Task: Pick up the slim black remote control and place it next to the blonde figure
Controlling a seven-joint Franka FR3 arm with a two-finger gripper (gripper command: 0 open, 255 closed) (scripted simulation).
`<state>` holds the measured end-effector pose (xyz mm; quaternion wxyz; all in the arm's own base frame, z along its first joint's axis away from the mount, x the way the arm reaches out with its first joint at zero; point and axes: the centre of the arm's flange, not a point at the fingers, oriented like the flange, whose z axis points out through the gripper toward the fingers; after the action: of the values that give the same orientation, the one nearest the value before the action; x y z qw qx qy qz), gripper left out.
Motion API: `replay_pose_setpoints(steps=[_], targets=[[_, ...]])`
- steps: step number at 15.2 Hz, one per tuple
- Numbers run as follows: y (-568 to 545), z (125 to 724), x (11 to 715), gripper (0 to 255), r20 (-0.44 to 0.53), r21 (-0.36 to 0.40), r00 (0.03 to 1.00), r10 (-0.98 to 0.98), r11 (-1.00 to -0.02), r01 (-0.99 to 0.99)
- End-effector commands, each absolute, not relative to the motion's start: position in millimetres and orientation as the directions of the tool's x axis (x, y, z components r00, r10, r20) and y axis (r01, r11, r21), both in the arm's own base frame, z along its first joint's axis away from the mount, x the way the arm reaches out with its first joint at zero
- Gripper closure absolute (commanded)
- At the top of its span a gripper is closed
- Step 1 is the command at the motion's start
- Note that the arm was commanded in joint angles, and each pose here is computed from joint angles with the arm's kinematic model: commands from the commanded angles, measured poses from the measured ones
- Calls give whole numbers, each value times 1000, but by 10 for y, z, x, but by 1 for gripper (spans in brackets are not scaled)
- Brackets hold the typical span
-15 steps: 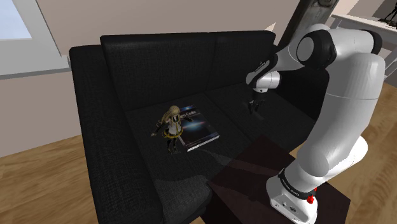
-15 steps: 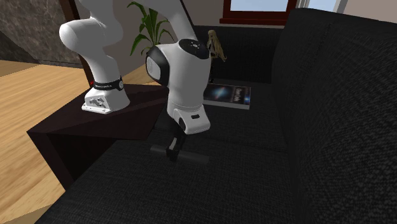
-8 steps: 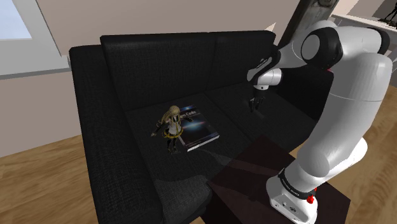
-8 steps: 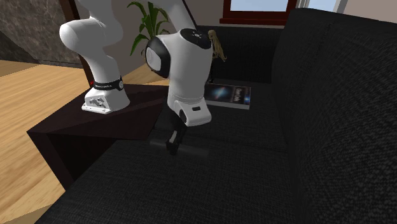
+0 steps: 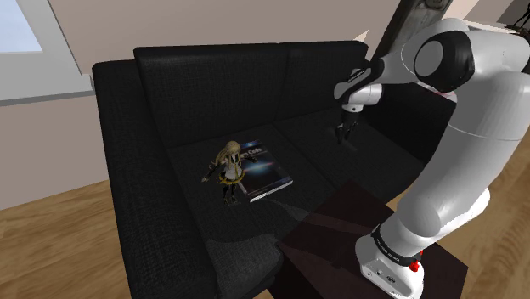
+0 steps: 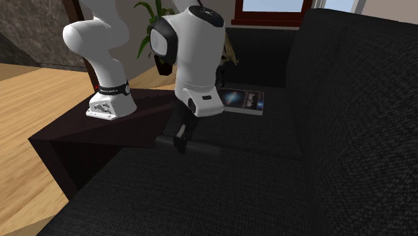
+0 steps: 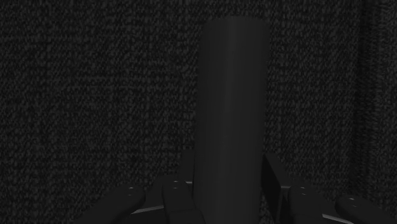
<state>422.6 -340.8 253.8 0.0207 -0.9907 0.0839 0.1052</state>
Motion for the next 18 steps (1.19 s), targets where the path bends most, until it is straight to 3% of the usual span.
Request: replay_pose_setpoints(steps=[1,18], targets=[[-3404,2651,4215,255,-212,-23,964,-162,-985,-171],[-3404,3549,4215,255,-212,-23,964,-162,-985,-171]])
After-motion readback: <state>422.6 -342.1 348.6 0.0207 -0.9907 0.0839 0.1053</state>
